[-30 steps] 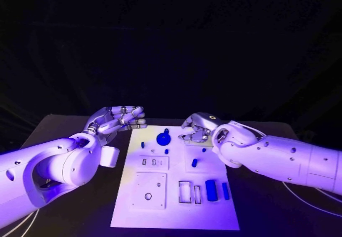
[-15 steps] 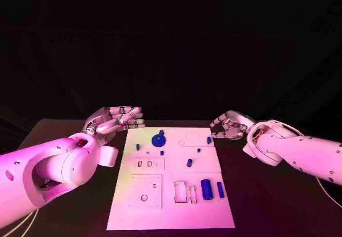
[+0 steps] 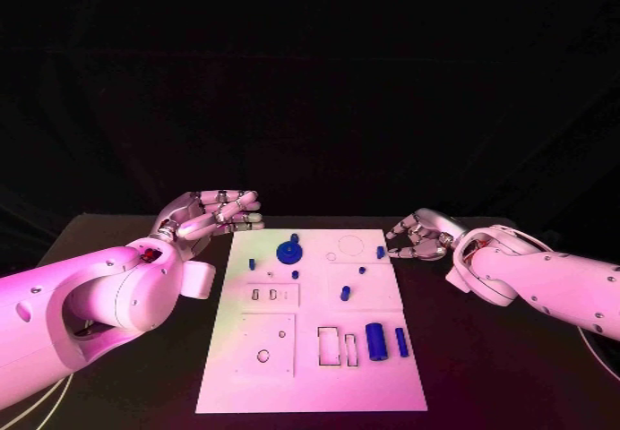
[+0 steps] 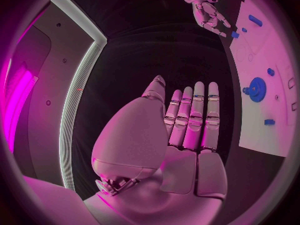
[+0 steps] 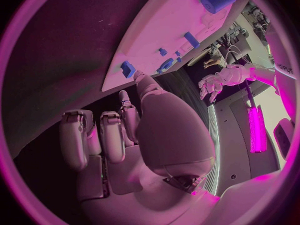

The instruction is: Assemble the parts on the task board

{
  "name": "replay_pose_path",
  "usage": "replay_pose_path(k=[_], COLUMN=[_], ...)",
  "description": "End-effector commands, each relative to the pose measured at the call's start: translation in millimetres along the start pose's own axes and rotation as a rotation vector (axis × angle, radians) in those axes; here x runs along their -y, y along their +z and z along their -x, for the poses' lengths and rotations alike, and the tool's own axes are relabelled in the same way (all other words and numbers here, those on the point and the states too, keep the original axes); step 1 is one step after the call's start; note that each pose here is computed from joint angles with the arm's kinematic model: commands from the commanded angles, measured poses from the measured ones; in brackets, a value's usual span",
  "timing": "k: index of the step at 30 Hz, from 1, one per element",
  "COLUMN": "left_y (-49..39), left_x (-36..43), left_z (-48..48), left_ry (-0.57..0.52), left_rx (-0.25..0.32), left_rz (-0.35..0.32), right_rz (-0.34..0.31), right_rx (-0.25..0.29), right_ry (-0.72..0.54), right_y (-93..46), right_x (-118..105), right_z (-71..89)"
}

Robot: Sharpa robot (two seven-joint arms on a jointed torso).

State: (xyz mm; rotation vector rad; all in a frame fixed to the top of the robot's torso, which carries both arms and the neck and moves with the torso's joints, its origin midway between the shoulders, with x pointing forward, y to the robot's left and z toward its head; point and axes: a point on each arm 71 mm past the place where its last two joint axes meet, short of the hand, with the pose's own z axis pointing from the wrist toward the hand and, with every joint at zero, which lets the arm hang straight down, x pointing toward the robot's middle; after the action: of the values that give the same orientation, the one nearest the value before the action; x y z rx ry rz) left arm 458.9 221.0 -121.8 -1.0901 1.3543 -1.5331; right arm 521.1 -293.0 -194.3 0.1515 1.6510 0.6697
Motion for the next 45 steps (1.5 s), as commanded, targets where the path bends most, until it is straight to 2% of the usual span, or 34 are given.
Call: replay_pose_path(k=[1,24,45], left_y=[0.3,0.4,0.0], left_x=[0.8,0.7,0.7], left_z=[-2.6,-2.2,-1.4], left_ry=[-0.009,-0.009,-0.008], left_rx=[-0.02,-0.019,-0.017], left_rz=[-0.004,-0.004,-0.001], right_rz=[0.01,-0.009,-0.019], right_rx=[-0.035,-0.054,-0.081], right_ry=[0.001,-0.005,-0.01], right_y=[0.7,14.6,16.5], right_x=[-0.6,-6.4,-4.5], right_z=[-4.6,-19.6,-30.2])
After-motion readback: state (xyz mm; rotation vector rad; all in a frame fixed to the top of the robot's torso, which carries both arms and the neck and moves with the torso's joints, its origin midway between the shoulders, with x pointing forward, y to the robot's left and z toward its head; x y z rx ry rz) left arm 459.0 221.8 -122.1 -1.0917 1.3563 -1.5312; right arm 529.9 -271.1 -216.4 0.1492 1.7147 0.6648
